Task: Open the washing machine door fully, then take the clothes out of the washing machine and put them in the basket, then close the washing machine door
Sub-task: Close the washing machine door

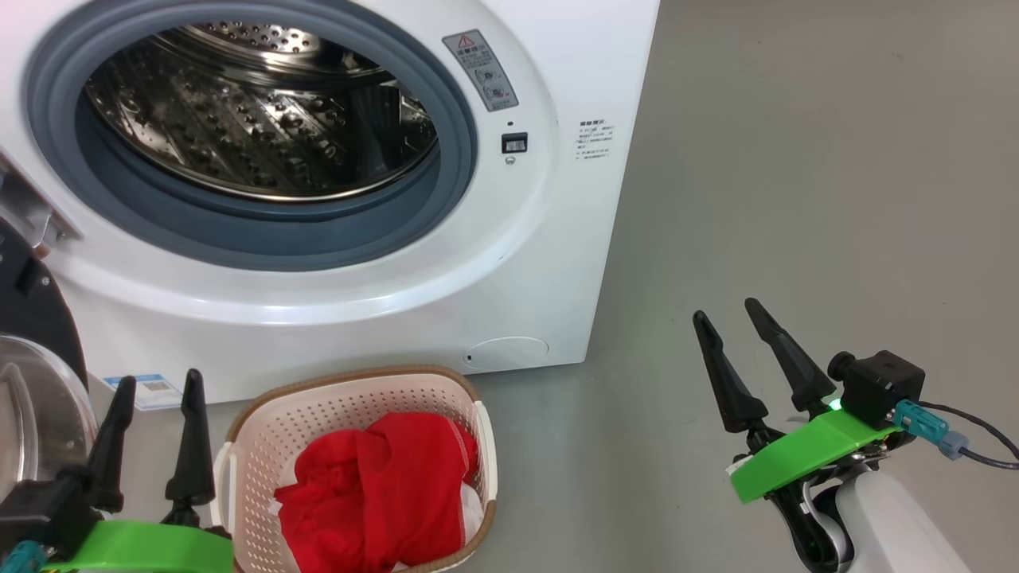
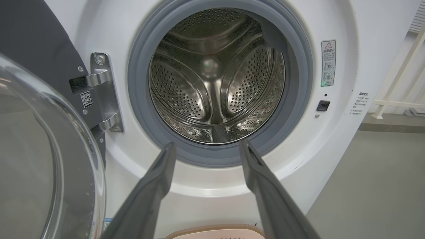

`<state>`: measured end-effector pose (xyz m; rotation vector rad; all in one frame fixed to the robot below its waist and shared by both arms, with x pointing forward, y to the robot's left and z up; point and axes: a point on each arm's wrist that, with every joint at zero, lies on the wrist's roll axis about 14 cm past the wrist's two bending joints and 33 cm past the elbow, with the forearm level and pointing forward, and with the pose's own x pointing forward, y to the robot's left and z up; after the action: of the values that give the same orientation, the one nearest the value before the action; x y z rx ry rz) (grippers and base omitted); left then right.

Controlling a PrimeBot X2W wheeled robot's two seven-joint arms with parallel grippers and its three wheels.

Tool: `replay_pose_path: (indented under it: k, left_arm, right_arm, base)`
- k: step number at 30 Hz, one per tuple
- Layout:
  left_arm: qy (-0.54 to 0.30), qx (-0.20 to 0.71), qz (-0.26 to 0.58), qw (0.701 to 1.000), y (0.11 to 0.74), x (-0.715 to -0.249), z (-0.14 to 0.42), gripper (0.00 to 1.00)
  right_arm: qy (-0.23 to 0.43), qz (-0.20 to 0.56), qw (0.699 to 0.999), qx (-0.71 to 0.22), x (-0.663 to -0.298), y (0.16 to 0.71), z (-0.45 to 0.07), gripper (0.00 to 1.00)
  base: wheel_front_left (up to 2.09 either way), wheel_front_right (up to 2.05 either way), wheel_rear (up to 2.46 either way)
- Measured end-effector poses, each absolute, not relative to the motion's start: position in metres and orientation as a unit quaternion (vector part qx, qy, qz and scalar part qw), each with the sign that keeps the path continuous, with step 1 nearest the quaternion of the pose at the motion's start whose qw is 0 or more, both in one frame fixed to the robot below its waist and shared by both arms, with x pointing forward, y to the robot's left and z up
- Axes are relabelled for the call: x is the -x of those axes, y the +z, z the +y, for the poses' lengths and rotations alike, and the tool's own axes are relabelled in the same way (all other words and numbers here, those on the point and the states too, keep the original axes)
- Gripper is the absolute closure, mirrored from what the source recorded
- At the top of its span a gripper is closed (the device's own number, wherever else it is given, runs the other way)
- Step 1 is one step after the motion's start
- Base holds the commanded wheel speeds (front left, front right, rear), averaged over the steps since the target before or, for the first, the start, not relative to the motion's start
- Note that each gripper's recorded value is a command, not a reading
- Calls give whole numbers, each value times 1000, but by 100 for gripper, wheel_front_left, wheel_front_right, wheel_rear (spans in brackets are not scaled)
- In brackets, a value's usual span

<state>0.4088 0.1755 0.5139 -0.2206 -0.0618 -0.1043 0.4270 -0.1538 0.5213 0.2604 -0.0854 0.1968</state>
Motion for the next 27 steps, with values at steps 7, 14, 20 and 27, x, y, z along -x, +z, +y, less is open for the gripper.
replay_pose_path:
  k: [7, 14, 20, 27]
  left_arm:
    - [-51, 113, -34, 992, 515, -409, 176, 0]
    - [-50, 112, -35, 992, 515, -409, 177, 0]
    - [-50, 115, -35, 991, 515, -409, 177, 0]
    - [-52, 114, -33, 992, 514, -409, 176, 0]
  right_arm:
    - [97, -41, 986, -130, -428, 520, -154, 0]
    - [98, -42, 986, -130, -428, 521, -153, 0]
    - [99, -41, 986, -130, -428, 520, -153, 0]
    - [99, -41, 986, -130, -427, 520, -153, 0]
  base:
    - [-46, 46, 0]
    - [-145, 145, 0]
    - [-191, 191, 0]
    - [-106, 106, 0]
